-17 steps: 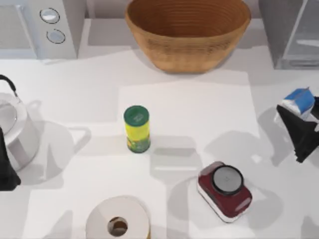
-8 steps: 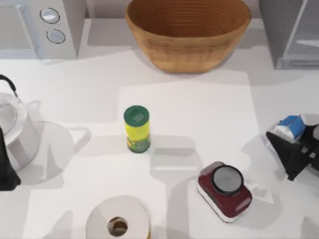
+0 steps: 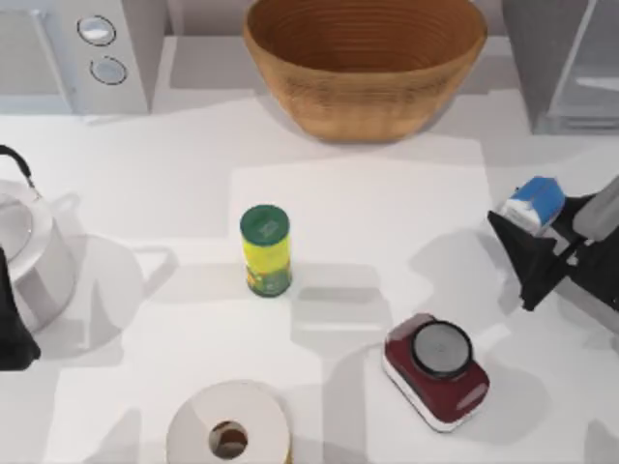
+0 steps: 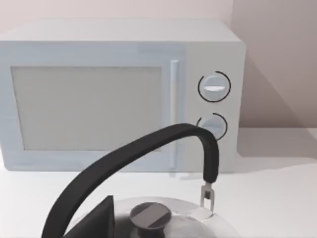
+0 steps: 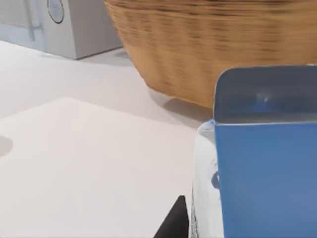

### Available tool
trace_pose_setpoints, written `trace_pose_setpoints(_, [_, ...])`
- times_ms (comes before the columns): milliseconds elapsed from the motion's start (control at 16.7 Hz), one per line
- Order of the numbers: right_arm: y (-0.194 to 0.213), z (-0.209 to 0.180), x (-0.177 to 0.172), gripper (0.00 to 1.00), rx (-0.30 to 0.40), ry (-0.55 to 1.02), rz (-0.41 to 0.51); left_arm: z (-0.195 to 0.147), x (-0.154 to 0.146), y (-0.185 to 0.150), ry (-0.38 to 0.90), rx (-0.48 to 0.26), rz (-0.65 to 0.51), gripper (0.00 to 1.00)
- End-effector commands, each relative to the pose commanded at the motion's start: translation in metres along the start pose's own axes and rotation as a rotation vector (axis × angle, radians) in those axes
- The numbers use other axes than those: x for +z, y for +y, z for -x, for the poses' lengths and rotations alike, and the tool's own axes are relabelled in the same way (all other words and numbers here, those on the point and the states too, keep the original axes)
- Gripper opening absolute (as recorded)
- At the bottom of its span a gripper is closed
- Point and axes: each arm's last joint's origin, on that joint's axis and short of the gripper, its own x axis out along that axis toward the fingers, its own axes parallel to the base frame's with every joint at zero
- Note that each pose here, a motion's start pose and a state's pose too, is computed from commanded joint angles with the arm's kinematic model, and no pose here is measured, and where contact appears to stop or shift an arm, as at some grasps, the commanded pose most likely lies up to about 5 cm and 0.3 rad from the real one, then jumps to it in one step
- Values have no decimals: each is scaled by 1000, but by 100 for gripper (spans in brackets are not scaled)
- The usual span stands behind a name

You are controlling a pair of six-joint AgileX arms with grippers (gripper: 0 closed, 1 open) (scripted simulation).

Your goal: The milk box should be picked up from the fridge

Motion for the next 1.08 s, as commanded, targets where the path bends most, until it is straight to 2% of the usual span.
trace_pose_setpoints(180, [2, -17, 9, 0, 6, -46, 42, 0, 0, 0, 0, 0, 0, 100])
trace_pose_setpoints(360, [2, -18, 9, 0, 6, -47, 43, 0, 0, 0, 0, 0, 0, 100])
trace_pose_setpoints(1080, [2, -18, 9, 90, 6, -47, 43, 0, 0, 0, 0, 0, 0, 100])
